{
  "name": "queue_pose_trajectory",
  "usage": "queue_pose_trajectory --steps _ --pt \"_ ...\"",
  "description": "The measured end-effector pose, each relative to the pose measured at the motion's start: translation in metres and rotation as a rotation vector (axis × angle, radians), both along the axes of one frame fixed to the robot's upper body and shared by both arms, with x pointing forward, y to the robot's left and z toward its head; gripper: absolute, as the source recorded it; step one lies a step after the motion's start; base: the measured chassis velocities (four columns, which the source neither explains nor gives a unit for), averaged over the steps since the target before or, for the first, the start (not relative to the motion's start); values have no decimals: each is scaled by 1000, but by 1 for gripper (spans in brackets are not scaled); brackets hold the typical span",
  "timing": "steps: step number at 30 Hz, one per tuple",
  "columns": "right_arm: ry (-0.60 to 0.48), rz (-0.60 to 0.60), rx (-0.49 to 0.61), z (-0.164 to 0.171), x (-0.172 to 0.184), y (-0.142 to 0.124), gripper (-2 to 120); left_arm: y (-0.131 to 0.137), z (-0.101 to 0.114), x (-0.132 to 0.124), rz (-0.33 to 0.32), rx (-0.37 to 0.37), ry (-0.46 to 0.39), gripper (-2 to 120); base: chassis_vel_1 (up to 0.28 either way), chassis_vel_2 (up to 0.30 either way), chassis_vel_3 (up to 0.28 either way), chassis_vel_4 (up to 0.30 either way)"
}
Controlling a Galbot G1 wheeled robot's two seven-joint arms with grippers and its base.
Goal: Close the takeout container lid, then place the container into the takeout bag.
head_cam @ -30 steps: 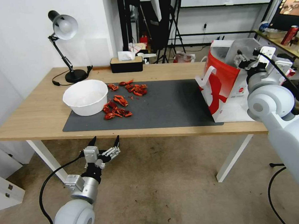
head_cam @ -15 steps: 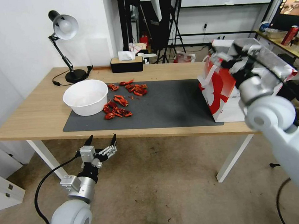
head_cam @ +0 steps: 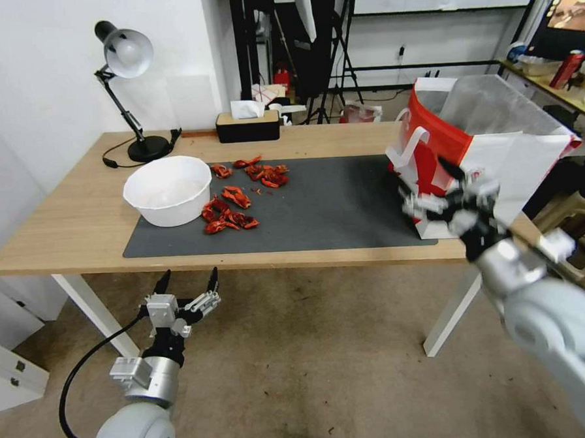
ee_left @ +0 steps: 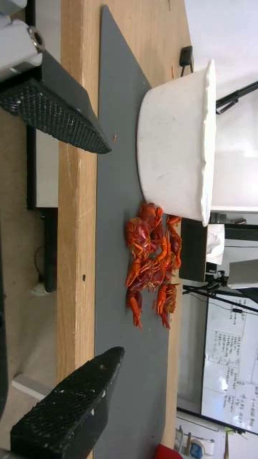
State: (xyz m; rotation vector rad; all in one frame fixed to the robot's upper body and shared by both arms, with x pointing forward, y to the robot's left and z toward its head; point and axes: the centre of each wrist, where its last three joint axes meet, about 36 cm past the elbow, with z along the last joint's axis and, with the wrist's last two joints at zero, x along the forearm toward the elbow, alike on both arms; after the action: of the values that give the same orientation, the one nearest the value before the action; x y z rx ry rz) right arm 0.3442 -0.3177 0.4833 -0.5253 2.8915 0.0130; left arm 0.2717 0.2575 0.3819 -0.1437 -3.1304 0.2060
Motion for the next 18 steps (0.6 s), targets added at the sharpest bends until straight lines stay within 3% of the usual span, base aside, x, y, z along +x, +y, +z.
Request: queue_pose_trajectory --steps 2,3,11,18 --pt "26 -24 -2 -24 -21 2 100 -1 -1 -2 2 -1 -3 100 0 0 0 0" --pt "50 -48 4 -52 -43 6 100 -2 -2 -3 5 0 -8 100 0 0 0 0" --pt "121 -119 20 -102 -81 16 100 -7 -15 -10 -7 15 -26 100 0 0 0 0" --pt "156 -177 36 -119 -90 30 100 -8 -29 -11 -18 20 -27 100 0 0 0 0"
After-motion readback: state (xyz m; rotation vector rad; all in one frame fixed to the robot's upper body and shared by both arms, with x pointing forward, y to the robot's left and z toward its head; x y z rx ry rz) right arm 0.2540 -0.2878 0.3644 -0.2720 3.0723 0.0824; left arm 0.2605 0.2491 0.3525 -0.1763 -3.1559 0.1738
